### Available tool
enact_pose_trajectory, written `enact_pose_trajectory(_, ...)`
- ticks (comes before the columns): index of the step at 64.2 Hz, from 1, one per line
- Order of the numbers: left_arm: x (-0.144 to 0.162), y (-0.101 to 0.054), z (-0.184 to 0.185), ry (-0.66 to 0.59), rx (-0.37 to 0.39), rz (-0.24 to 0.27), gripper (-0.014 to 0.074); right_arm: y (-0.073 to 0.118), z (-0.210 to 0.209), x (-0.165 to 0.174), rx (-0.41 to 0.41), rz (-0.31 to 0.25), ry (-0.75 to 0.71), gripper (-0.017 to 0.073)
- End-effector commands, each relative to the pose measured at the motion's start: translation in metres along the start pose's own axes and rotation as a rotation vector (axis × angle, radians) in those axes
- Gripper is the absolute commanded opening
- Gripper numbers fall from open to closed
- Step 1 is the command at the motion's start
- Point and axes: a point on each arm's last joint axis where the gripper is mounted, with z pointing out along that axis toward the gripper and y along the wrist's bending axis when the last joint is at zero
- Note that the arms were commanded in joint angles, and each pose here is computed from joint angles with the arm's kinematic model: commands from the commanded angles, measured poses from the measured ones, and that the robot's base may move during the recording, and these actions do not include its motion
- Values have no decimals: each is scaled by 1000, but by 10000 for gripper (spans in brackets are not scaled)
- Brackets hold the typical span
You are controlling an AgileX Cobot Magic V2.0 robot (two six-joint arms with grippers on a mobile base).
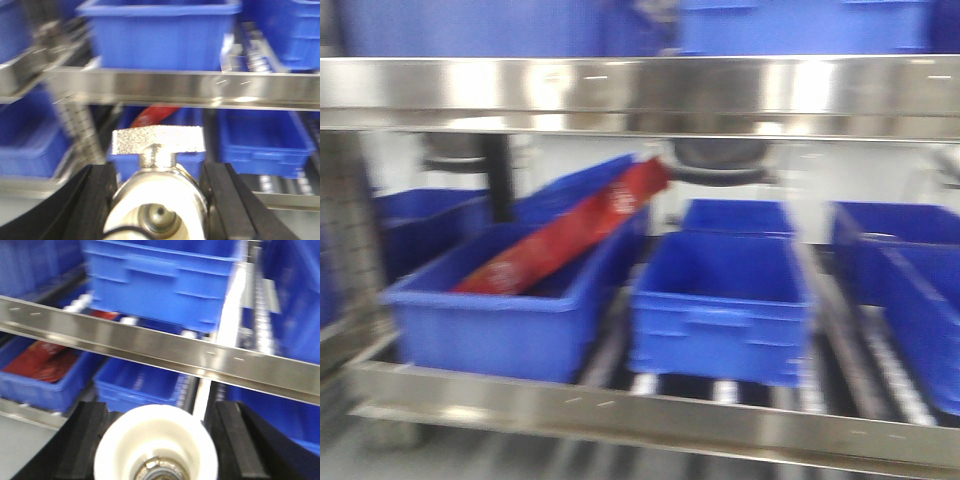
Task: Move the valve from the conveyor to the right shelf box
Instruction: 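Move the left gripper's valve over an open blue box on the shelf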
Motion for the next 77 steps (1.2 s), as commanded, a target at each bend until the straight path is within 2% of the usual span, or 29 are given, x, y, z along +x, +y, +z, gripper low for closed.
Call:
enact_pose_trajectory(1,-7,-1,-4,-73,5,-8,-111,0,-8,-11,14,-10,-98,-153)
enact_pose_trajectory(77,-7,0,-4,-72,2,-5,-111,0,-8,-11,14,-10,-98,-153)
